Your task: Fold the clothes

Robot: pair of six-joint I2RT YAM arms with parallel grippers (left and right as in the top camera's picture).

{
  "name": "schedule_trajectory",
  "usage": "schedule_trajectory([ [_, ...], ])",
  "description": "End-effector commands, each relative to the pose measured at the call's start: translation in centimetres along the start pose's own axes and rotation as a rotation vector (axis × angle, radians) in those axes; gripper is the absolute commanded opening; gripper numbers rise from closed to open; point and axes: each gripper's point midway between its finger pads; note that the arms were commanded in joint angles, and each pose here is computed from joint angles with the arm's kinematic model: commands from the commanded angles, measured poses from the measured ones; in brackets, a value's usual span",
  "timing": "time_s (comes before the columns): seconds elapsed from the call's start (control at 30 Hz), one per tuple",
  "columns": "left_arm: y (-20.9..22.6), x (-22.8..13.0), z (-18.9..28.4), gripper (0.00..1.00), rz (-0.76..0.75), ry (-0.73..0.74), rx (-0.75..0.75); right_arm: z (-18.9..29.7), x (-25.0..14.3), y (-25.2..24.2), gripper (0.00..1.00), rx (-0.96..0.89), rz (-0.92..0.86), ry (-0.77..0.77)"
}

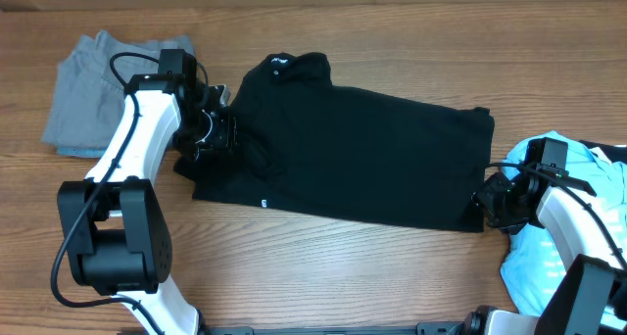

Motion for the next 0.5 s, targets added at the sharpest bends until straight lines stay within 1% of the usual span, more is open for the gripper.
schedule_trajectory([
  [0.0, -0.5, 0.6, 0.0, 0.52, -0.033, -0.013, -0.014, -0.3, -0.5, 0.0, 0.48, 0.007, 0.039, 0.017],
  [0.07, -0.5, 0.6, 0.0, 0.47, -0.034, -0.014, -0.014, -0.8, -0.2, -0.8, 0.48, -0.024, 0.043, -0.016],
  [0.1, -0.5, 0.7, 0.0, 0.46, -0.047, -0.016, -0.014, -0.9, -0.1, -0.6, 0.48, -0.007, 0.058, -0.022],
  [0.13, -0.6, 0.8, 0.0, 0.45, -0.078, -0.023, -0.018, -1.0, -0.3, 1.5, 0.49, 0.108, 0.167, -0.005],
  [0.17, -0.6, 0.9, 0.1, 0.45, -0.099, -0.025, -0.019, -0.8, -0.5, 2.9, 0.49, 0.184, 0.25, 0.003],
  [0.2, -0.6, 0.9, 0.2, 0.44, -0.108, -0.026, -0.02, -0.5, -0.3, 3.8, 0.49, 0.225, 0.279, -0.003],
  [0.4, -1.0, 1.8, 2.1, 0.45, -0.131, -0.06, -0.015, 1.4, 1.5, 5.9, 0.54, 0.263, 0.295, -0.045],
  [0.47, -1.1, 2.3, 2.9, 0.48, -0.138, -0.084, -0.009, 1.9, 1.7, 6.5, 0.55, 0.279, 0.296, -0.045],
])
Point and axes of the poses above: each gripper's point midway between its finger pads, its own z axis back along the fingers, its own y axis along the line the jaws close on, x = y × z, and after that the axes turned 9 degrees about -z, right-handed
